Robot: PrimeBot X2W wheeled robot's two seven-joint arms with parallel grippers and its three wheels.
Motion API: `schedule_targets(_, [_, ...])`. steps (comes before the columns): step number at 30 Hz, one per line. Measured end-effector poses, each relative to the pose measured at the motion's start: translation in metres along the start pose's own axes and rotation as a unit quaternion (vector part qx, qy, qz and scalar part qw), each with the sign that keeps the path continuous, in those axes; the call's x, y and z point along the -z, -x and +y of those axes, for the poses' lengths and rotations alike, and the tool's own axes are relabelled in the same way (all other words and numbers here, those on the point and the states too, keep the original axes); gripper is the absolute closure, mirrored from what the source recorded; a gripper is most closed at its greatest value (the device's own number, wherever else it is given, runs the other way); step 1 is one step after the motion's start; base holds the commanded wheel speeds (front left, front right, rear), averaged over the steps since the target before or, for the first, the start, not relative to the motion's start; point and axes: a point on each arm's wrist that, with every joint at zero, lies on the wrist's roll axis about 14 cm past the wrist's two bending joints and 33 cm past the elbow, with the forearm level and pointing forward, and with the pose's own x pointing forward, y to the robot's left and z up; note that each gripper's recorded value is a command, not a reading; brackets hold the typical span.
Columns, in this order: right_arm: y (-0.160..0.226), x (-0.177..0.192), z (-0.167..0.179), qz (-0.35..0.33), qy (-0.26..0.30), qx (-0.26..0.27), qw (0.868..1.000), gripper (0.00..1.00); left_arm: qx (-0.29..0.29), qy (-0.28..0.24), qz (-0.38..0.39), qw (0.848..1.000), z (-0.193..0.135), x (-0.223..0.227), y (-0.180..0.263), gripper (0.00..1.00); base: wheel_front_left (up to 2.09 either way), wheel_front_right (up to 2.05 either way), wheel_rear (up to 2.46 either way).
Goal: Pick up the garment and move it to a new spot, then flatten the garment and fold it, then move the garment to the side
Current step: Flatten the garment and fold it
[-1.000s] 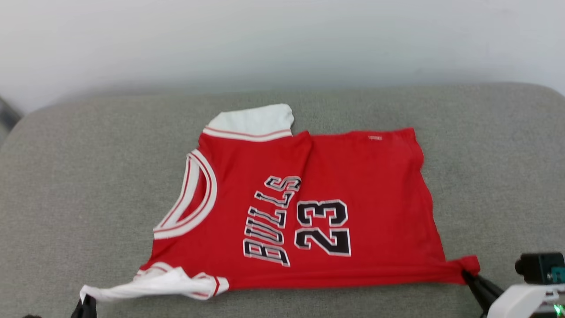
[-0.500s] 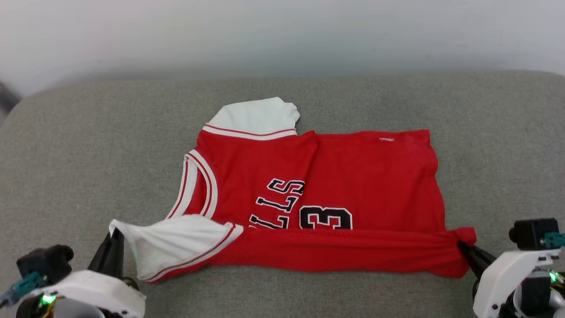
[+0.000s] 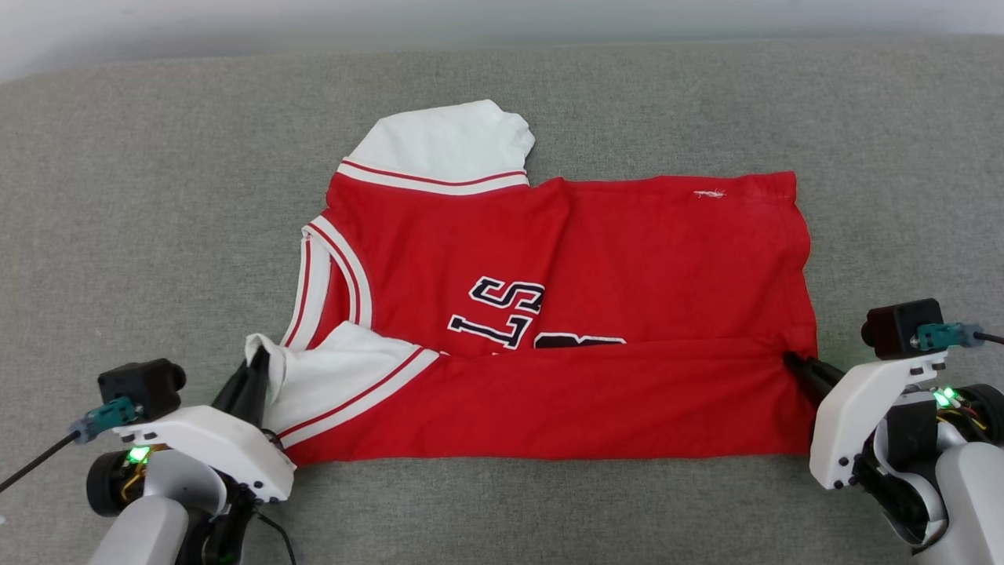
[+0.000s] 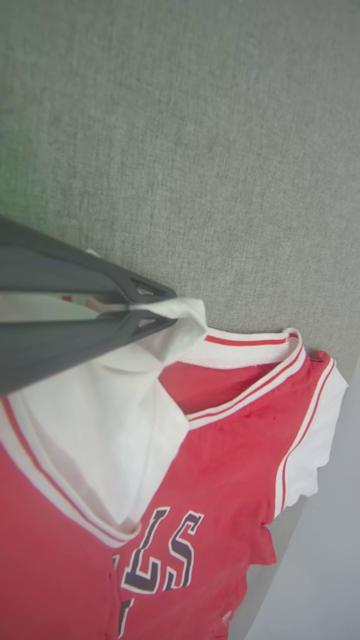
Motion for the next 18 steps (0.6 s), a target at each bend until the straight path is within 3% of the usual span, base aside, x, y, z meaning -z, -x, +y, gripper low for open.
schedule_targets(2, [-0.002, 0.001, -0.001, -0.004, 0.002, 0.0, 1.0, 0.3, 0.004, 0.007, 0.012, 1.0, -0.001, 0.006, -0.002, 0.4, 0.0, 0.0, 0.0])
schedule_targets(3, [-0.003, 0.001, 0.0, -0.006, 0.004, 0.0, 1.0, 0.0, 0.006, 0.007, 0.016, 1.0, -0.003, 0.008, -0.003, 0.05, 0.0, 0.0, 0.0])
schedule_targets(4, [-0.003, 0.002, 0.0, -0.01, 0.004, -0.001, 1.0, 0.0, 0.006, 0.009, 0.018, 1.0, -0.003, 0.009, -0.003, 0.0, 0.0, 0.0, 0.0])
schedule_targets(11, [0.016, -0.024, 0.002, -0.105, -0.004, -0.002, 0.994, 0.0, 0.002, 0.012, -0.004, 1.0, 0.002, -0.006, 0.007, 0.0, 0.0, 0.0, 0.0])
schedule_targets(18, [0.064, -0.063, 0.002, -0.254, 0.012, 0.015, 0.967, 0.0, 0.012, 0.003, -0.028, 1.0, 0.005, -0.043, 0.026, 0.0, 0.0, 0.0, 0.0])
